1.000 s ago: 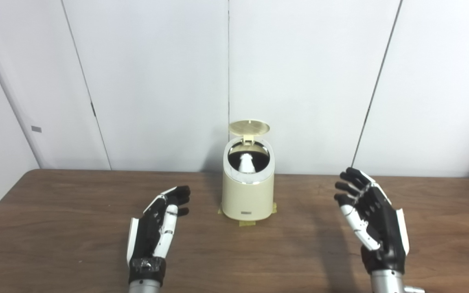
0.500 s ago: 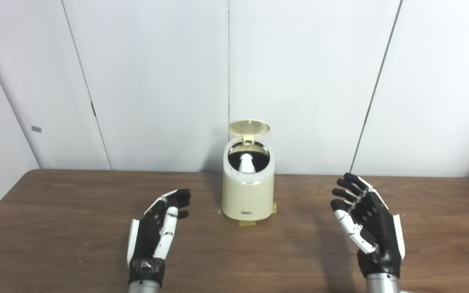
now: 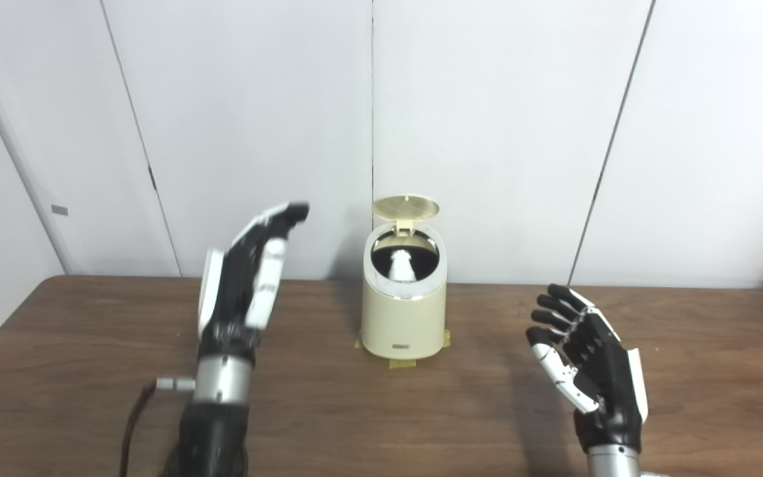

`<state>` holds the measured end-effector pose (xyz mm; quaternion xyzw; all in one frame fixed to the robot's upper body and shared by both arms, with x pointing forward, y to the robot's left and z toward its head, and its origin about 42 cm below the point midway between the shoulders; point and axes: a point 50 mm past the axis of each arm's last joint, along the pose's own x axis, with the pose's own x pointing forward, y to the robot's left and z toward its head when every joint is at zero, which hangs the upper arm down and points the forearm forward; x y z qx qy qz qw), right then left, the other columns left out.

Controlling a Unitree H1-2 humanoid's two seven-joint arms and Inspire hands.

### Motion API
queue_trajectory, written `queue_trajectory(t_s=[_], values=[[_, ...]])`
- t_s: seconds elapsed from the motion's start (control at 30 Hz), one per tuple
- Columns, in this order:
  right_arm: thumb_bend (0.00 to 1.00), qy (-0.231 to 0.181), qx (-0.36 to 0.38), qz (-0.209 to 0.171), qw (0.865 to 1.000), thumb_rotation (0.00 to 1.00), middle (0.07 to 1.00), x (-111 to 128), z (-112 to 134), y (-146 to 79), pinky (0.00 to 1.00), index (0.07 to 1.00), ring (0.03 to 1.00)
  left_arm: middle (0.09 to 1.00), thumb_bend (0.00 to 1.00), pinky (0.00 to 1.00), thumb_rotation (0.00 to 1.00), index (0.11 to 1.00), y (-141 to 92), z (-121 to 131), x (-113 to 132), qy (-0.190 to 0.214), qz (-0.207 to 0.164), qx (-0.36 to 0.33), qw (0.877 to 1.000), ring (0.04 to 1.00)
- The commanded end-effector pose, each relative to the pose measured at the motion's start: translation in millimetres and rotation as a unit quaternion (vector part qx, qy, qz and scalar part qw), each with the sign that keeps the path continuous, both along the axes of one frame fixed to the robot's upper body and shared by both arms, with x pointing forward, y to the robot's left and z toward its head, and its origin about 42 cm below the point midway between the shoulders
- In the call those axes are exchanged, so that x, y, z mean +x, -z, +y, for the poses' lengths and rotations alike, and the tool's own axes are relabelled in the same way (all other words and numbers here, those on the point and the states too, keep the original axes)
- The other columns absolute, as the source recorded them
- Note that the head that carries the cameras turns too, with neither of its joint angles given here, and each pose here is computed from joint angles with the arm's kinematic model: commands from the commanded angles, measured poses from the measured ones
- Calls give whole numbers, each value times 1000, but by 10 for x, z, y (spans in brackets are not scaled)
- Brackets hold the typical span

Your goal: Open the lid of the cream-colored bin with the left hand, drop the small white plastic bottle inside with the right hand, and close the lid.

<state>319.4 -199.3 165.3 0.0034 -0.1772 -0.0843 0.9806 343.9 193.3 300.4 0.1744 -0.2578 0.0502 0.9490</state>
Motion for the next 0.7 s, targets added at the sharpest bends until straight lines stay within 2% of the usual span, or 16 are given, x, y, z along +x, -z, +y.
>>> queue_trajectory(t_s=[0.0, 0.2, 0.3, 0.37, 0.4, 0.47, 0.6, 0.67], values=[[258, -9, -2, -39, 999, 246, 711, 61, 61, -203, 570, 722, 670, 812, 573, 878, 1000, 809, -322, -80, 47, -4, -42, 23, 999, 854], [261, -10, 5, -34, 999, 267, 715, 62, 63, -182, 578, 724, 676, 874, 691, 868, 1000, 860, -687, -261, 225, -13, -47, 94, 994, 888], [263, -10, 3, -33, 999, 285, 713, 59, 64, -184, 573, 722, 674, 898, 767, 850, 1000, 855, -811, -402, 298, -18, -45, 118, 992, 902], [264, -10, 4, -30, 999, 295, 714, 59, 66, -187, 574, 724, 675, 901, 764, 893, 1000, 845, -888, -508, 354, -22, -46, 149, 988, 928], [263, -11, 4, -28, 1000, 288, 715, 61, 68, -187, 575, 724, 676, 900, 760, 955, 1000, 838, -915, -553, 379, -25, -45, 162, 985, 950], [262, -12, 5, -27, 1000, 275, 714, 64, 73, -181, 574, 722, 675, 897, 767, 991, 1000, 834, -948, -641, 426, -29, -42, 191, 980, 965], [266, -12, 3, -25, 1000, 259, 709, 67, 90, -174, 565, 715, 672, 887, 845, 994, 1000, 850, -988, -819, 520, -37, -32, 242, 969, 955], [267, -14, 4, -23, 1000, 253, 707, 70, 100, -164, 568, 714, 670, 877, 846, 999, 1000, 841, -992, -887, 561, -46, -24, 259, 964, 944]])
